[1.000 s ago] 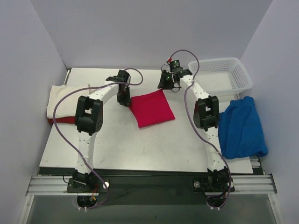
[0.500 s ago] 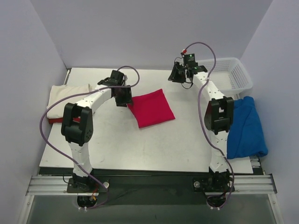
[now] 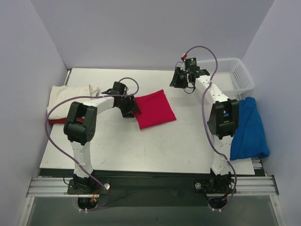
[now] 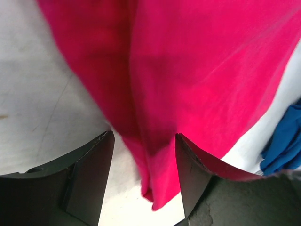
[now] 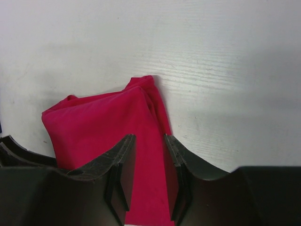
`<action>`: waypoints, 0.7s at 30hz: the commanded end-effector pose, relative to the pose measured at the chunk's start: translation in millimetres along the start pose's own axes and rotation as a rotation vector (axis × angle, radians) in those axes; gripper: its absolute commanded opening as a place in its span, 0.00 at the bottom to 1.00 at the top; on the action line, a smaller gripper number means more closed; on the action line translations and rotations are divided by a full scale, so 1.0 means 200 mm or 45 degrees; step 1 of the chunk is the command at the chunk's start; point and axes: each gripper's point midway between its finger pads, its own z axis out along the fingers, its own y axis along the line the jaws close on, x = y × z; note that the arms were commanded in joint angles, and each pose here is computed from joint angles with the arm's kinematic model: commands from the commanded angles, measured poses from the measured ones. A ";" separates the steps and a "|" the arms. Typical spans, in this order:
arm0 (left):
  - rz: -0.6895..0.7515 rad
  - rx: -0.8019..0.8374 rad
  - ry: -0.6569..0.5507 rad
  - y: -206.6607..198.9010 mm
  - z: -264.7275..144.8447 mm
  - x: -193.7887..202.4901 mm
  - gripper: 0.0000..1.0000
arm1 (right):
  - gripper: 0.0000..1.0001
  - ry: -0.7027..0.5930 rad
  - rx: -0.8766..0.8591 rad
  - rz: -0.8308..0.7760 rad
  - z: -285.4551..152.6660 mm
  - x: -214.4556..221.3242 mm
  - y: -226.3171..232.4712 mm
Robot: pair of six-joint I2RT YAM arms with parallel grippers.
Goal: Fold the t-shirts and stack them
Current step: Put the neatly folded tshirt into the corner of the board with the left arm
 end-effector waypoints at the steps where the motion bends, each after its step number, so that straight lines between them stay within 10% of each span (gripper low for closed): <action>1: -0.062 0.024 0.013 0.02 0.13 0.02 0.66 | 0.30 -0.084 -0.038 -0.055 -0.18 -0.10 0.08; 9: -0.095 -0.042 0.079 0.08 0.21 0.08 0.54 | 0.30 -0.078 -0.028 -0.037 -0.20 -0.08 0.04; 15: 0.060 -0.179 0.065 0.09 0.15 0.03 0.02 | 0.29 -0.069 -0.025 -0.023 -0.19 -0.07 0.03; 21: 0.398 -0.385 -0.004 0.03 -0.03 -0.12 0.00 | 0.29 -0.055 -0.040 0.000 -0.17 -0.06 0.03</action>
